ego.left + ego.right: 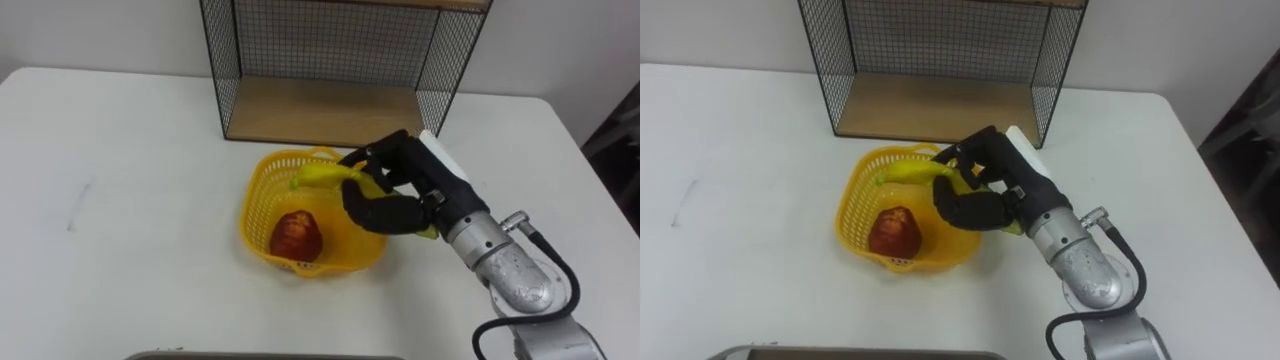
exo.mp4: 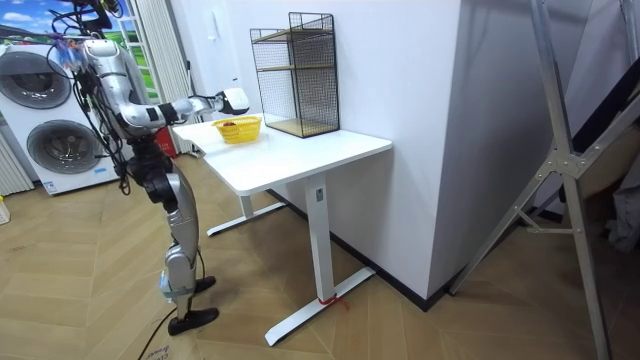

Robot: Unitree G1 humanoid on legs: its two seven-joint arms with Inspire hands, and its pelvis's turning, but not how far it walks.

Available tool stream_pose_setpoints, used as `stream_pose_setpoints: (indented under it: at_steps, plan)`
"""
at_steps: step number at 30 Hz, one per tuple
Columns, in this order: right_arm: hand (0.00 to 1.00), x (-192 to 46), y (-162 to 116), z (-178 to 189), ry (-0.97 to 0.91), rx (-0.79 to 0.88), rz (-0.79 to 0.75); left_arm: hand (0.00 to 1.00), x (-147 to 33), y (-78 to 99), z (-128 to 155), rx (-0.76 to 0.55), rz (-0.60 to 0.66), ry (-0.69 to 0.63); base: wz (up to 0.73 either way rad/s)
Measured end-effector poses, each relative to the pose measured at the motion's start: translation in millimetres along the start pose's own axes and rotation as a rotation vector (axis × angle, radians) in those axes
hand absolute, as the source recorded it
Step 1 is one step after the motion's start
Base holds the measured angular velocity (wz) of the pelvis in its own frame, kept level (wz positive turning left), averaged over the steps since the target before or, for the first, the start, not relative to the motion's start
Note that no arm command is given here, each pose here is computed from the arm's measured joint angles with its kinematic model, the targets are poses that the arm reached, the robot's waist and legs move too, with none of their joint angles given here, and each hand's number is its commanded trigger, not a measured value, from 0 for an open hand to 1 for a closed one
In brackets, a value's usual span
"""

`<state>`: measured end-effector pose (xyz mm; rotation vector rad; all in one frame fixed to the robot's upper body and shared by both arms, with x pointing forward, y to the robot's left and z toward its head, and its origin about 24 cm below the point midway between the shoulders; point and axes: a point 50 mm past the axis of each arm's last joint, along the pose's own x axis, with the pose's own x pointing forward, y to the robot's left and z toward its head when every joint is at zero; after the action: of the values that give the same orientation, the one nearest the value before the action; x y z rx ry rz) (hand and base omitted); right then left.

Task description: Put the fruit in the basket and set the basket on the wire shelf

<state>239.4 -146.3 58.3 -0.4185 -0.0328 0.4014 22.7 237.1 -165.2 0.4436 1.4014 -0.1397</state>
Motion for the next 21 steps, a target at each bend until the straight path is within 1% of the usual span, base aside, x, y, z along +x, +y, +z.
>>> stream_pose_setpoints:
  at_steps: [6, 7, 8, 9, 10, 11, 12, 21]
  plan:
    - [1.0, 6, -1, -10, 0.044, 0.004, -0.003, 0.0, 0.3, 0.9, 2, 0.001, -0.001, -0.003, 0.04]
    - [0.84, 8, -3, -8, 0.042, 0.002, -0.007, 0.0, 0.5, 1.1, 3, 0.001, -0.003, 0.0, 0.1]
    - [0.6, 9, -4, -7, 0.035, -0.002, -0.012, 0.0, 0.6, 1.4, 3, 0.001, -0.004, 0.003, 0.11]
    - [0.29, 10, -4, -5, 0.031, -0.004, -0.014, 0.0, 0.6, 1.4, 3, 0.001, -0.006, 0.005, 0.09]
    - [0.05, 12, -5, -3, 0.023, -0.008, -0.016, 0.0, 0.7, 1.3, 3, 0.001, -0.012, 0.005, 0.05]
    - [0.01, 14, -6, -1, 0.015, -0.014, -0.017, 0.0, 0.7, 1.3, 4, 0.006, -0.014, 0.004, 0.05]
    - [0.0, 15, -7, 0, 0.011, -0.016, -0.018, 0.0, 0.8, 1.4, 4, 0.007, -0.015, 0.003, 0.0]
    - [0.0, 19, -11, 4, -0.003, -0.024, -0.045, 0.0, 0.9, 1.9, 6, 0.007, -0.016, -0.001, 0.0]
